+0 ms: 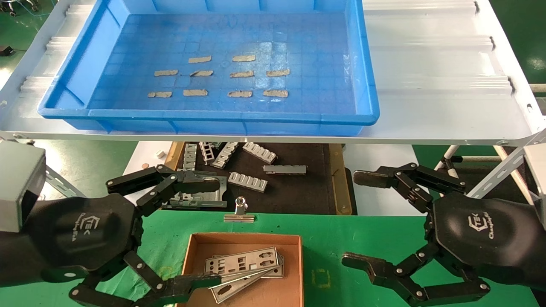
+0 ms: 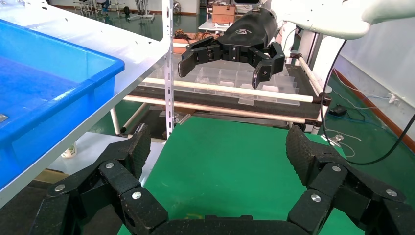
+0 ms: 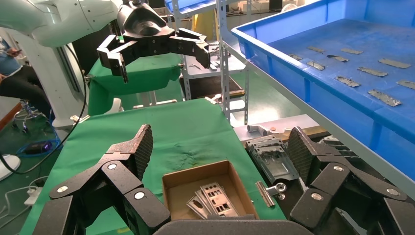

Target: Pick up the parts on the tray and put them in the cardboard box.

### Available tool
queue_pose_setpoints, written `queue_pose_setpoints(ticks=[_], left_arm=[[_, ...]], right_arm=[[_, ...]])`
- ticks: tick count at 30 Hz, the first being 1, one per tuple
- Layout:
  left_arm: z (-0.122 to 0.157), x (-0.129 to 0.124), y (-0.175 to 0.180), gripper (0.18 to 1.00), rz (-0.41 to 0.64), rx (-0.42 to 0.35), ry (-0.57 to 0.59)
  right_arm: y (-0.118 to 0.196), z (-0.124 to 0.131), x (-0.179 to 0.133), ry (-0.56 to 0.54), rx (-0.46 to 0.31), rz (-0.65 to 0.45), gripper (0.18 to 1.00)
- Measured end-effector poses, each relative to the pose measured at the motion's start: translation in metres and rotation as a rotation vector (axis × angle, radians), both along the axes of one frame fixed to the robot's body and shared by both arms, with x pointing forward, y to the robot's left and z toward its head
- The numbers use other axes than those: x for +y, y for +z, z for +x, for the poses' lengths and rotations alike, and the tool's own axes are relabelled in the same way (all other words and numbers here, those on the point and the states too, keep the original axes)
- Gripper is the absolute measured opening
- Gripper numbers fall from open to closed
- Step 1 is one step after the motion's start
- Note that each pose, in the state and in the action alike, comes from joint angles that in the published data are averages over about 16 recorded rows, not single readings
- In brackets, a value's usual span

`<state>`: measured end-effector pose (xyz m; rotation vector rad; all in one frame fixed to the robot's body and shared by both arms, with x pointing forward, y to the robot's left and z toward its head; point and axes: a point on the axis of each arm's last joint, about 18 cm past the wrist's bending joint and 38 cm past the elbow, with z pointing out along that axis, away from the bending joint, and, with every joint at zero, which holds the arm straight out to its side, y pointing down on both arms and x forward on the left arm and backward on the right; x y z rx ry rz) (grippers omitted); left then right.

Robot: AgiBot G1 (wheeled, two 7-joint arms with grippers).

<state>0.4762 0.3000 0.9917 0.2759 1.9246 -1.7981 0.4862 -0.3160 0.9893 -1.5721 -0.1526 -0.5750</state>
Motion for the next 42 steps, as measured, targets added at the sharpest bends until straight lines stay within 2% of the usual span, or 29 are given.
queue_pose_setpoints(ticks=[42], left_arm=[[0.0000,0.0000,0.0000,1.001,0.000,0.000,0.000]], right_arm=[[0.0000,0.0000,0.0000,0.000,0.000,0.000,1.001]])
